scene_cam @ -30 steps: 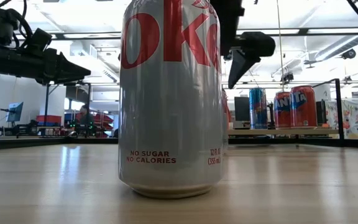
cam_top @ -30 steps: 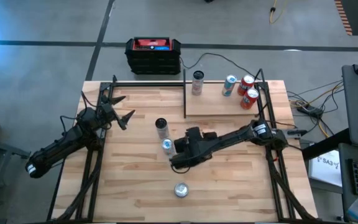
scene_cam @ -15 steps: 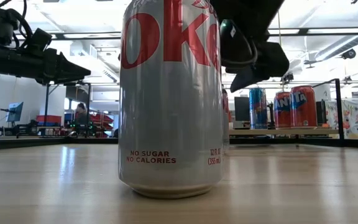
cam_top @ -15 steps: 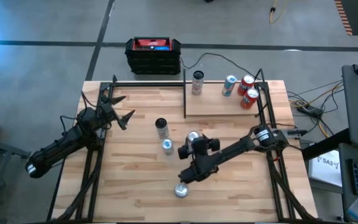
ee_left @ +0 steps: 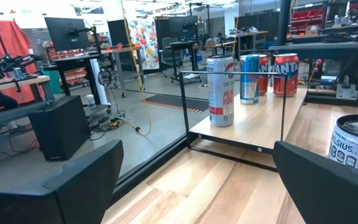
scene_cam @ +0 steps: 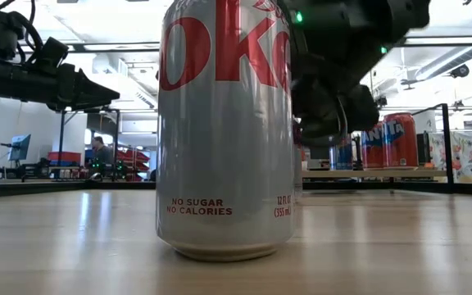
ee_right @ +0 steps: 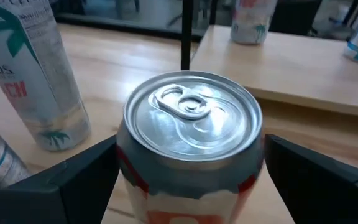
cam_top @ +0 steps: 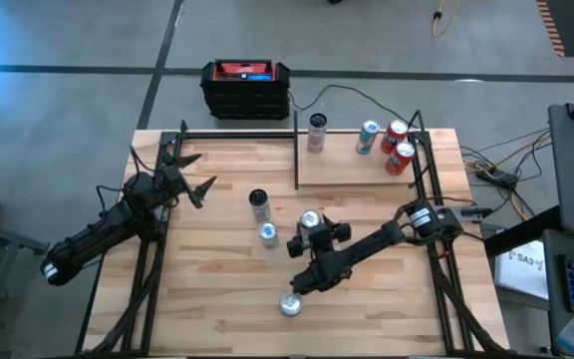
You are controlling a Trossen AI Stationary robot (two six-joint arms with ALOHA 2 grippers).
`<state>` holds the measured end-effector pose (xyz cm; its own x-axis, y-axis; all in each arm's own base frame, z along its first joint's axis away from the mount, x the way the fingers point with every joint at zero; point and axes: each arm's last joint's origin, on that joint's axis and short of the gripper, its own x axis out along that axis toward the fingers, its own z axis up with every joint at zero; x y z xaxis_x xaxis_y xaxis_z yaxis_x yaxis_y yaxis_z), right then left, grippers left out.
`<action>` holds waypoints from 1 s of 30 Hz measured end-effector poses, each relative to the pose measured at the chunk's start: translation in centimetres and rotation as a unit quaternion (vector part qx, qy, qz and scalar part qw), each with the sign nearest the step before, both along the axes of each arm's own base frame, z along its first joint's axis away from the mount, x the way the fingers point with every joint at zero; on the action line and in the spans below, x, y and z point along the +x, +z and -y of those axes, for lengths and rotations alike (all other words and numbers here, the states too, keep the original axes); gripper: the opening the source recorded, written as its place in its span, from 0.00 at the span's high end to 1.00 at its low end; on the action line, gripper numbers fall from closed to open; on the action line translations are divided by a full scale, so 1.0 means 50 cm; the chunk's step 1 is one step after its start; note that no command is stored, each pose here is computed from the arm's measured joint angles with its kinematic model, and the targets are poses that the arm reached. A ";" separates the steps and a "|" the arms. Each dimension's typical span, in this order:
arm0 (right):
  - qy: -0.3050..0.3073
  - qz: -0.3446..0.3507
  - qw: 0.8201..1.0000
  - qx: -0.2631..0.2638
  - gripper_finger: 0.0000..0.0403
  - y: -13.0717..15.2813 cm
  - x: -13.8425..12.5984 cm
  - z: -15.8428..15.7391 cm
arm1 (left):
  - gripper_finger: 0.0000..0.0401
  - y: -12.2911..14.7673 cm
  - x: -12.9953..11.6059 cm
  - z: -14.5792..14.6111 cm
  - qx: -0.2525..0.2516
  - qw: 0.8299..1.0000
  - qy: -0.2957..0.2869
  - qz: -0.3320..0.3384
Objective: Place canned beverage on shelf
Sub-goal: Put the right silver soda can on the shelf
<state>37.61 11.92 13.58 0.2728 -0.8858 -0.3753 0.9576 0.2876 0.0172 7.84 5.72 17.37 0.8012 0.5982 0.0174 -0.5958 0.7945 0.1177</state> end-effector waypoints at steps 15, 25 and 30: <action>0.037 0.012 0.997 -0.066 0.15 -0.032 0.008 0.001 | 0.01 0.000 0.000 0.000 0.000 1.000 0.000 0.000; 0.027 0.007 0.997 -0.070 0.26 -0.041 0.011 0.023 | 0.01 0.000 0.000 0.000 0.000 1.000 0.000 0.000; 0.026 0.009 0.997 -0.068 0.26 -0.041 0.014 0.026 | 0.01 0.000 0.000 0.000 0.000 1.000 0.000 0.000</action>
<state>38.34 10.62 11.53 0.3249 -0.9130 -0.2466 0.9413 0.3374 -0.0090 7.84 5.72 17.37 0.8012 0.5982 0.0174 -0.5958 0.7945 0.1176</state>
